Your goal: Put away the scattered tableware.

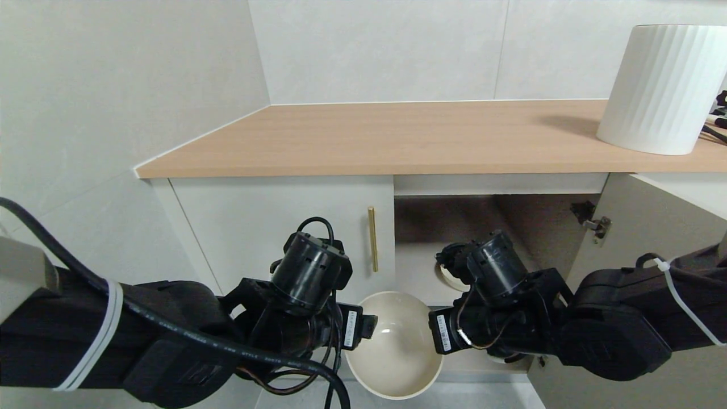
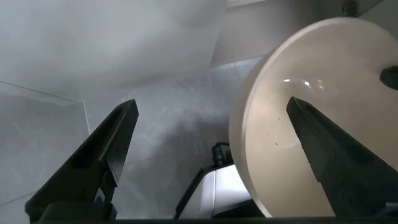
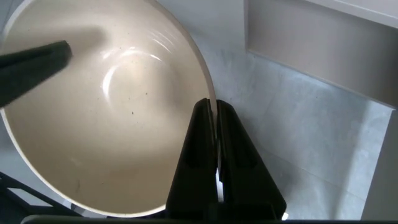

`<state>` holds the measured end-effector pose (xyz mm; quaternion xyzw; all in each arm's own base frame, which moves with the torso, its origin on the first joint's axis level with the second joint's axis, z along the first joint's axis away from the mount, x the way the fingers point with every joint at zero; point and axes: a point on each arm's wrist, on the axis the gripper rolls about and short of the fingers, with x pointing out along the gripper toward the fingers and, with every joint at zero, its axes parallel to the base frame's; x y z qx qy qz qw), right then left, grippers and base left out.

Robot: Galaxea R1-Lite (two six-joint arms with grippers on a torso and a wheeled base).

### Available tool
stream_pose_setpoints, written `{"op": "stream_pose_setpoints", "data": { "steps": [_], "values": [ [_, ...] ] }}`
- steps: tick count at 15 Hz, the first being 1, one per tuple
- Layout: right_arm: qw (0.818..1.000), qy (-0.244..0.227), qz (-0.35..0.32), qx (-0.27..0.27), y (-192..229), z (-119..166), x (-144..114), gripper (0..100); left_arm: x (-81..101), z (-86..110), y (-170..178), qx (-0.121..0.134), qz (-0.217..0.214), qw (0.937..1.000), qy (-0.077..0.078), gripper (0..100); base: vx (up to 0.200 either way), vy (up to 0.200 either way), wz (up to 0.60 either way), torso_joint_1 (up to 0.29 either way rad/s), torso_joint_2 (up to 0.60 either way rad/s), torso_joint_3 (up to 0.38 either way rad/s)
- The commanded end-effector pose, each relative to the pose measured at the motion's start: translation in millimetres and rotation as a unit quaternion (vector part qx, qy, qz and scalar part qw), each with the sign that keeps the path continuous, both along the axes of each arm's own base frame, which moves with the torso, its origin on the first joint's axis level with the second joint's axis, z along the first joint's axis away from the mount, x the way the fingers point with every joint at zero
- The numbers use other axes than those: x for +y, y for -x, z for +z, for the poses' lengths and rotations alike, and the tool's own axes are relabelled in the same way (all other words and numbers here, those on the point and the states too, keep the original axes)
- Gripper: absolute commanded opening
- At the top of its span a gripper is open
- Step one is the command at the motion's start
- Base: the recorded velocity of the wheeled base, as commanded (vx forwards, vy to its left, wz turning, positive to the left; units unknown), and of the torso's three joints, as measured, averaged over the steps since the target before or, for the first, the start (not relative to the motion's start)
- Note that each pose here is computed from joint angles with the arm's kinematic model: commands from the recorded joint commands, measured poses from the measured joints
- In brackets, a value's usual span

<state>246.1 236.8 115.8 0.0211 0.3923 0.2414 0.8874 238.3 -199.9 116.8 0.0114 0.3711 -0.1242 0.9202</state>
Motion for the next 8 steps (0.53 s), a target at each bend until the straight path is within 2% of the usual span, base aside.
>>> {"op": "stream_pose_setpoints", "data": {
  "steps": [1, 4, 8],
  "values": [
    [1.0, 0.0, 0.0, 0.001, 0, -1, 1, 0, 0.2, 0.9, 0, -0.001, 0.0, 1.0, 0.002, 100, 0.0, 0.0, 0.0, 0.0, 0.0, 0.0],
    [1.0, 0.007, -0.013, 0.0, -4, -6, -1, 0, 1.1, 2.8, 1, -0.003, 0.0, 1.0, 0.004, 100, 0.0, 0.0, 0.0, 0.0, 0.0, 0.0],
    [0.993, 0.023, -0.112, -0.04, -26, -22, -21, 0, 1.3, 3.2, 0, -0.004, 0.001, 1.0, 0.004, 100, 0.0, 0.0, 0.0, 0.0, 0.0, 0.0]
  ]
}}
